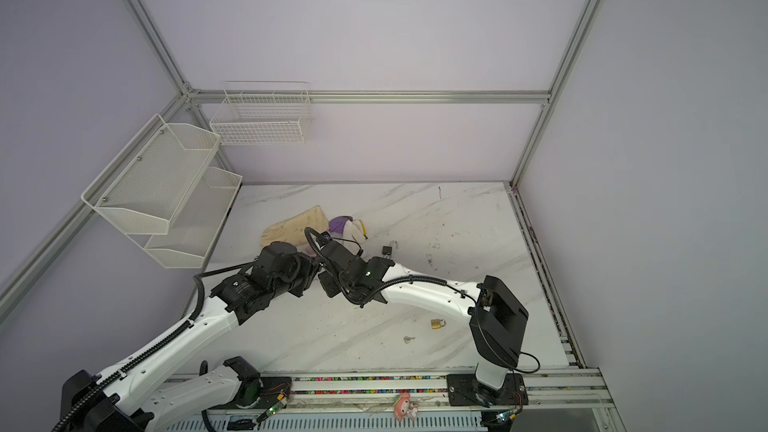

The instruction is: Unlock with the key

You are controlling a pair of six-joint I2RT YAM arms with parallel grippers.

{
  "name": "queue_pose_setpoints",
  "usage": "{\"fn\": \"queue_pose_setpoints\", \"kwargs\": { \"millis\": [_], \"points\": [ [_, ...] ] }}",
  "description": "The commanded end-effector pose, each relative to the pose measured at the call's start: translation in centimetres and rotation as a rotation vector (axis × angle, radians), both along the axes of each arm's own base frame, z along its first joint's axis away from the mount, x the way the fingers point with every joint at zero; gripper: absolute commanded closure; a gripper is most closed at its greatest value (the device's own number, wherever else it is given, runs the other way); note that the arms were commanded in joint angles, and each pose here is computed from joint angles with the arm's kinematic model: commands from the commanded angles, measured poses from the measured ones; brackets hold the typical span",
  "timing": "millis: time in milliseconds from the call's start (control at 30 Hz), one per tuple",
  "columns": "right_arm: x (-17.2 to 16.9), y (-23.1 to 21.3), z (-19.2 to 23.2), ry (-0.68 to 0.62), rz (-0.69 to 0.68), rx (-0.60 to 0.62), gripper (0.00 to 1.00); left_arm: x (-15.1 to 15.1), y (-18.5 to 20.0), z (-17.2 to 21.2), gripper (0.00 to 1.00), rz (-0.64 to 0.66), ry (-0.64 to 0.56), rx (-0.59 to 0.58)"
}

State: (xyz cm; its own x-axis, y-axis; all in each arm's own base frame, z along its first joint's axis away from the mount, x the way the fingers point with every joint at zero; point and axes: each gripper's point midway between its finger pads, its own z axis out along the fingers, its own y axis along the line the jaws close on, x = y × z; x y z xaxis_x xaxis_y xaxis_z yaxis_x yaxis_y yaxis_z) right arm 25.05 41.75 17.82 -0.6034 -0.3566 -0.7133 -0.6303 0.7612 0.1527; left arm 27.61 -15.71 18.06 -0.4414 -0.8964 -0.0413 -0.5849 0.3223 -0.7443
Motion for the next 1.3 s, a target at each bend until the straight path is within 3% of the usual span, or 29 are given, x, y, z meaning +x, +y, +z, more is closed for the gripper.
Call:
{"fn": "queue_pose_setpoints", "kwargs": {
  "millis": [0,100,233,400,467,533,667,1033,1267],
  "points": [
    [3.8,0.5,1.5,-0.042,-0.093,0.062,1.00,-1.2,-4.4,4.6,1.00,-0.136,-0.040,-0.130],
    [4.8,1.4,2.8,-0.083,-0.121,0.119,1.00,-1.3,-6.1,4.9,1.00,-0.157,-0.034,-0.190],
    [7.5,0.1,1.2,-0.147,-0.247,0.077,1.00,-1.6,-7.2,5.0,1.00,-0.133,-0.019,-0.251],
    [7.1,2.4,6.5,-0.162,-0.138,0.388,1.00,-1.6,-7.5,5.1,1.00,-0.110,-0.034,-0.293],
    [6.9,2.6,8.8,-0.204,-0.107,0.425,1.00,-1.6,-7.2,5.0,1.00,-0.129,-0.035,-0.238],
    [6.8,2.5,9.6,-0.212,-0.103,0.416,1.00,-1.8,-5.6,4.3,1.00,-0.123,-0.015,-0.106],
    [6.8,0.7,9.5,-0.189,-0.100,0.390,1.00,-2.1,-3.0,2.8,1.00,-0.140,0.026,0.058],
    [4.0,0.1,8.7,-0.089,0.034,0.337,1.00,-1.4,1.6,-0.5,1.00,-0.135,0.112,0.307],
    [2.5,0.5,8.0,0.019,0.077,0.343,1.00,-1.1,3.4,-1.7,1.00,-0.086,0.141,0.331]
  ]
}}
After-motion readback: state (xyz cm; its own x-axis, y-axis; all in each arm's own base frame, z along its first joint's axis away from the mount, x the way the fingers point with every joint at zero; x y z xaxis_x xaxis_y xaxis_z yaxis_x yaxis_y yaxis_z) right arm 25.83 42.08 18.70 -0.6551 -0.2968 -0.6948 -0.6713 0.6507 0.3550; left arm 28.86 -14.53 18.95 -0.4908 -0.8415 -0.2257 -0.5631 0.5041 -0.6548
